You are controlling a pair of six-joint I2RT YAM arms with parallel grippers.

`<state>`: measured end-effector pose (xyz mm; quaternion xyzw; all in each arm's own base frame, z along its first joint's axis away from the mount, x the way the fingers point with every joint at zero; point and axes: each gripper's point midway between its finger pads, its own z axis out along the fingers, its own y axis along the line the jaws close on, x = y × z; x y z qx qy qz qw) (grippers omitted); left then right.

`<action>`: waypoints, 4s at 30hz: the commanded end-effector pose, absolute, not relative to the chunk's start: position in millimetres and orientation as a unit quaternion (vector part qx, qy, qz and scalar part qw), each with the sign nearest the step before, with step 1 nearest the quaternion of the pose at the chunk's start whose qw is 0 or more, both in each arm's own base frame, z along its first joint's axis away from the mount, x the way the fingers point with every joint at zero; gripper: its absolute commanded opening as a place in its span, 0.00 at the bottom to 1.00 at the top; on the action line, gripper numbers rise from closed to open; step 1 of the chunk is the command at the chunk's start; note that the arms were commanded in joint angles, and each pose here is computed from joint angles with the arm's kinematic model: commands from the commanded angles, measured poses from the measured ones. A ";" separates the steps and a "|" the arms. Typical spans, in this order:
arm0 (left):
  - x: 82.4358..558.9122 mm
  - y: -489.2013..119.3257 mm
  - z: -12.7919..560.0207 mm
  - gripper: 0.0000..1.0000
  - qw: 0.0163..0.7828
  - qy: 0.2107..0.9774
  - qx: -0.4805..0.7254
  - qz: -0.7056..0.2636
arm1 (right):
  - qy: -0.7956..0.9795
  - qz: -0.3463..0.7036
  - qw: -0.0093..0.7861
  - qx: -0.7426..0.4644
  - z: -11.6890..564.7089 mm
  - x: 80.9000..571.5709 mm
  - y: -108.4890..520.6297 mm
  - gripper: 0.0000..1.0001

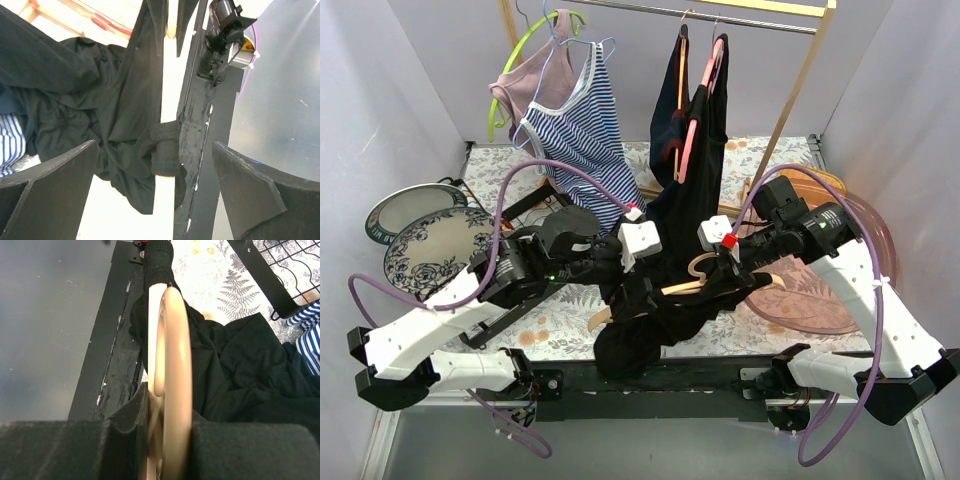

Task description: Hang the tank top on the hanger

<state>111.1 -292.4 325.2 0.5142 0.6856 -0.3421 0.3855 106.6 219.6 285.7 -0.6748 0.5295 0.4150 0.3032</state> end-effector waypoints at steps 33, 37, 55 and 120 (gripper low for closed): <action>87.0 -242.5 279.6 0.00 0.317 0.794 0.372 -0.361 | 0.608 0.363 0.467 -0.530 362.7 182.7 179.5 0.96; 100.4 -211.7 296.7 0.00 0.358 0.824 0.300 -0.320 | 0.641 0.321 0.511 -0.475 367.5 206.1 158.3 0.97; 220.1 -172.2 397.4 0.00 0.608 0.777 0.108 -0.124 | 0.707 0.299 0.525 -0.367 333.2 239.9 111.9 0.96; 475.5 -237.3 480.8 0.00 0.597 0.632 -0.002 -0.494 | 0.712 0.349 0.502 -0.347 284.8 225.6 112.4 0.96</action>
